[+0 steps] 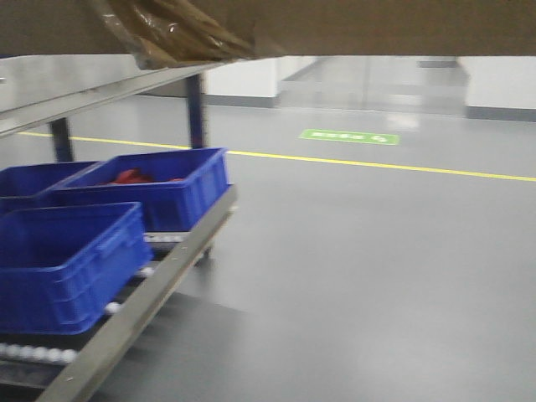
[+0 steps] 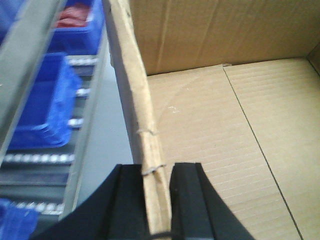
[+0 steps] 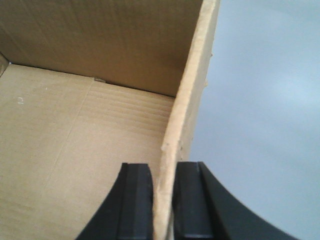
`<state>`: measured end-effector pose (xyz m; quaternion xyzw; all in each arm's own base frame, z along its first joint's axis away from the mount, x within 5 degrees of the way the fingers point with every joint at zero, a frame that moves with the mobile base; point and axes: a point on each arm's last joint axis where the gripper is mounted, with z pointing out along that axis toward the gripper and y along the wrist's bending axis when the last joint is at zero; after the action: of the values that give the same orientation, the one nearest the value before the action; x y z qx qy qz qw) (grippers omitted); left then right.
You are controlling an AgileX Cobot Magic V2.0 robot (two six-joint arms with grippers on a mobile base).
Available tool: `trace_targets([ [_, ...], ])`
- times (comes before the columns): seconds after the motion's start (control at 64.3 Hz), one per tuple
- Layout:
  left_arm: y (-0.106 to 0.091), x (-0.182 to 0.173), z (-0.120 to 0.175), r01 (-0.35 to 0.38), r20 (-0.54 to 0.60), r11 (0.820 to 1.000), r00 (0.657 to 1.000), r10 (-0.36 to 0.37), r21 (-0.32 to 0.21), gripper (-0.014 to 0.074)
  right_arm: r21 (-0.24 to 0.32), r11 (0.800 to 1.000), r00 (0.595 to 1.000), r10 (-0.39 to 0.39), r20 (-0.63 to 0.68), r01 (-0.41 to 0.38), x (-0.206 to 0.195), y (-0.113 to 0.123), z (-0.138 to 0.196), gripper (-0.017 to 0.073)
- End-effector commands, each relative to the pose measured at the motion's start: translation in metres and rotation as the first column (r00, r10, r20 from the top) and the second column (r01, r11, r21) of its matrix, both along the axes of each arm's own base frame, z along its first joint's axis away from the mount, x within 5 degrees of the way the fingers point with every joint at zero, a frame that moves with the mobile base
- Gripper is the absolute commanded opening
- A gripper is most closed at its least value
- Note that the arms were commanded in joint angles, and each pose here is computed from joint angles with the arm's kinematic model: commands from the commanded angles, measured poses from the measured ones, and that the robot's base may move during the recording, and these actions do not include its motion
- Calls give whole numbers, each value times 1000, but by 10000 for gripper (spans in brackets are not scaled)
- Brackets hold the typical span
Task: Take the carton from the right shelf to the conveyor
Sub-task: 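Hold the carton with both grippers while driving toward the conveyor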
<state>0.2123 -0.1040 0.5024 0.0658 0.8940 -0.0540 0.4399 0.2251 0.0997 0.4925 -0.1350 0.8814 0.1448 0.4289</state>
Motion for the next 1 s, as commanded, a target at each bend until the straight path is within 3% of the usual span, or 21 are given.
trace_targets([
  [0.0,-4,-7,7,53,32,997,998,-51,-59,-9,19,1000,998,-3,58,2,1,0,6,-67],
  [0.98,-4,-7,7,53,32,997,998,-51,-59,-9,20,1000,998,-2,58,1,1,1,6,-67],
])
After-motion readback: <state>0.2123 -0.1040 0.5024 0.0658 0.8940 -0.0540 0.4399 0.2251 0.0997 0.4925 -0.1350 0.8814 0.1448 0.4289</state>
